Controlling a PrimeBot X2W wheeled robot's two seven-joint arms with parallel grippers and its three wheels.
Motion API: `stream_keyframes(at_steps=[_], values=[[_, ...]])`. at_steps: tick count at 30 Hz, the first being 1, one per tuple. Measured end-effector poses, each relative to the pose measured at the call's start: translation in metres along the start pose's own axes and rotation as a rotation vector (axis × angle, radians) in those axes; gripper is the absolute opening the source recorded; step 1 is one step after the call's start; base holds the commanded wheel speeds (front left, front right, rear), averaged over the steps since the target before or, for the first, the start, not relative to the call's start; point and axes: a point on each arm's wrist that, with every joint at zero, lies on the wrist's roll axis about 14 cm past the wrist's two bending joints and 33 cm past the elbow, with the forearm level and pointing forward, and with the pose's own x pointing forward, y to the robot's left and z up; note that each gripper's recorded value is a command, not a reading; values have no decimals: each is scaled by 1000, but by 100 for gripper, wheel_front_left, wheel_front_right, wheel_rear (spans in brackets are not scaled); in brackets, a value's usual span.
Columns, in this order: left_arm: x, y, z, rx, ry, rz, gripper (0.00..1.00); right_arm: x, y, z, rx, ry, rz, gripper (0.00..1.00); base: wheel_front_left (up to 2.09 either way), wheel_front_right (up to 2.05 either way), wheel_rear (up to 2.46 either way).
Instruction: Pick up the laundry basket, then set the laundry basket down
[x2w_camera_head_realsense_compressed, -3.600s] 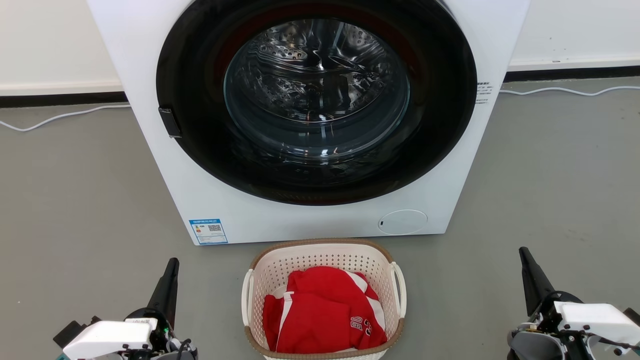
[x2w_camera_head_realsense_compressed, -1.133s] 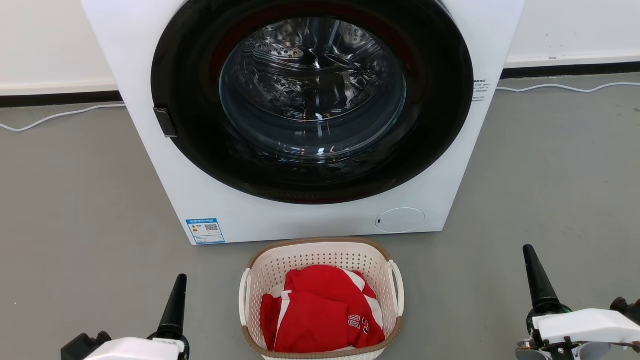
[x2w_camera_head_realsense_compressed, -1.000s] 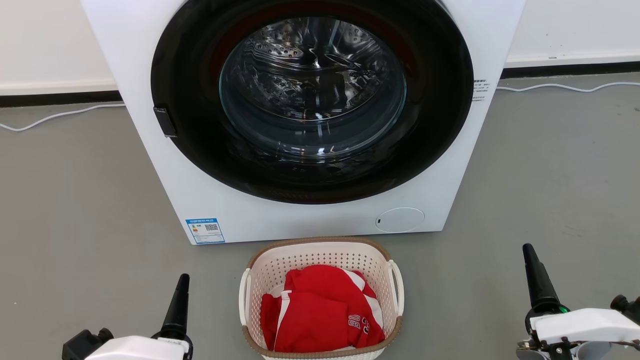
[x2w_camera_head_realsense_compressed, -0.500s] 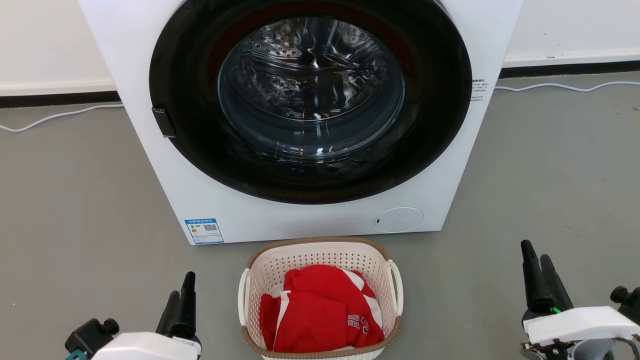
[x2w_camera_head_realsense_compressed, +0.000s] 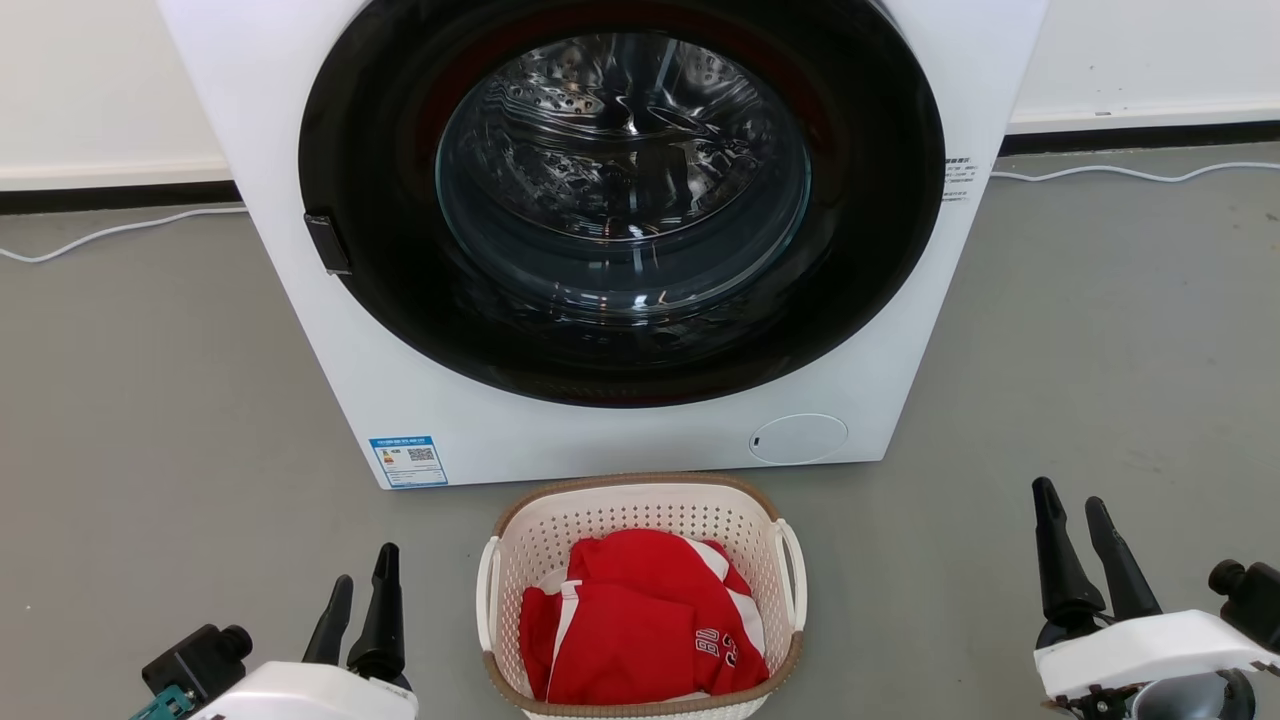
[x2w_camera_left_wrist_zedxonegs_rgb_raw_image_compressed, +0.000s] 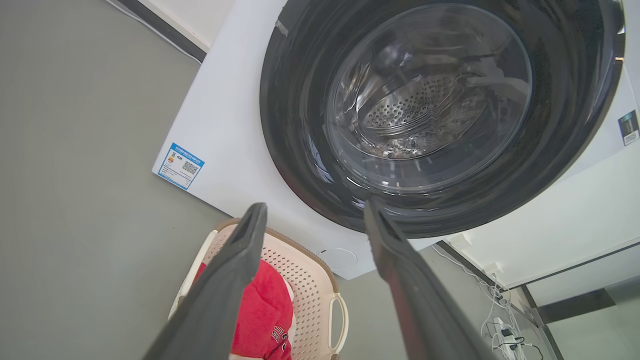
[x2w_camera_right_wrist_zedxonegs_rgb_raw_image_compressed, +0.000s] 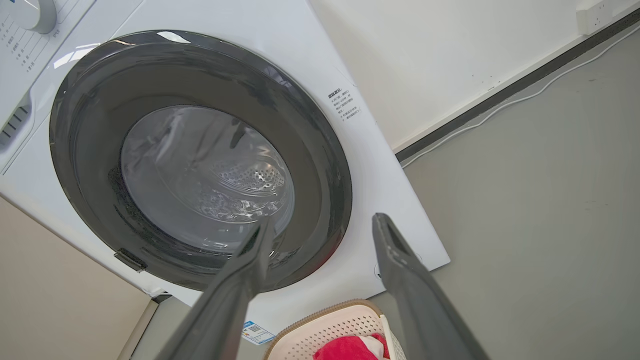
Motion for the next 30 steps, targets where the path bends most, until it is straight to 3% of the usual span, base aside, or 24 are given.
stream_keyframes(at_steps=[30], values=[[2, -13, 0, 351, -38, -64, 100, -4, 0, 6, -387, -32, 44, 100, 0, 0, 0]])
